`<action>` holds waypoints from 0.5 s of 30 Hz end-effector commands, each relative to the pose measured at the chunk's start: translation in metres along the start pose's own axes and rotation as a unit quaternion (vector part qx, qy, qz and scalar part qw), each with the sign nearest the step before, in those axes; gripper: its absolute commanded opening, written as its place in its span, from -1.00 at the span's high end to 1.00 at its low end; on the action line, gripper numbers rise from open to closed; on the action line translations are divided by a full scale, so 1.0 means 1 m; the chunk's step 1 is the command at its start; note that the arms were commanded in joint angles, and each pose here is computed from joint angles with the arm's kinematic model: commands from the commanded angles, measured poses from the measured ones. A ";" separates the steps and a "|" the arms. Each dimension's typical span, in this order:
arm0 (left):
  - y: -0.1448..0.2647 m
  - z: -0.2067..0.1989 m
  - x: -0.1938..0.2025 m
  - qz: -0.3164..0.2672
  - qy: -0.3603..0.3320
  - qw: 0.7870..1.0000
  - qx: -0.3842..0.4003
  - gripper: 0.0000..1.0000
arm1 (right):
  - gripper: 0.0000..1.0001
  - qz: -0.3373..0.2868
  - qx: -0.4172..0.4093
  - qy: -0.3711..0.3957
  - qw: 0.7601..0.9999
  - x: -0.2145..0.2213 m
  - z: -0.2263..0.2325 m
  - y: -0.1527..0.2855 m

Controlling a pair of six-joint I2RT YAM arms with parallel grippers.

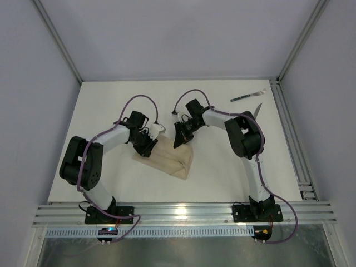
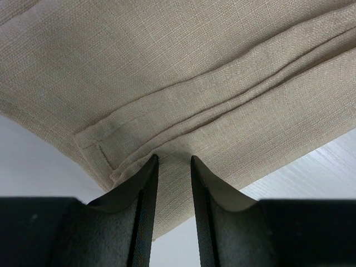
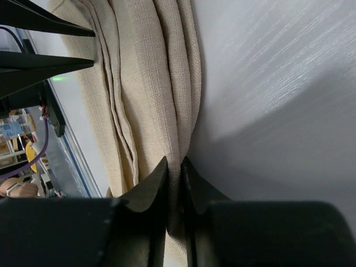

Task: Fold the napkin into a case and place the utensils inside
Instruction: Pick up the 2/3-rectangle-folded napkin at the center of the board, then fold the 2/3-rectangle-folded napkin at the center of the board.

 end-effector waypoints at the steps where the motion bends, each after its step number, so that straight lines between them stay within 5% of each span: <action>1: -0.006 0.006 0.006 0.006 -0.009 1.000 -0.012 0.35 | 0.72 -0.016 0.010 0.013 1.000 -0.017 0.012 0.006; 6: -0.007 0.003 0.007 0.005 -0.007 1.000 0.000 0.35 | 0.92 -0.044 0.116 0.048 0.991 -0.033 0.015 0.023; 15: -0.007 -0.004 0.005 0.002 0.012 0.999 0.030 0.35 | 0.92 -0.084 0.283 0.105 0.950 -0.025 0.033 0.033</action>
Point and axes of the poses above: each gripper's point midway between its finger pads, its own y axis back along the fingers, its own z axis along the line the jaws close on, x = y × z, the point moved 2 cm from there along y, back along the fingers, and after that the axes turned 11 degrees about y, right-handed, at the moved point
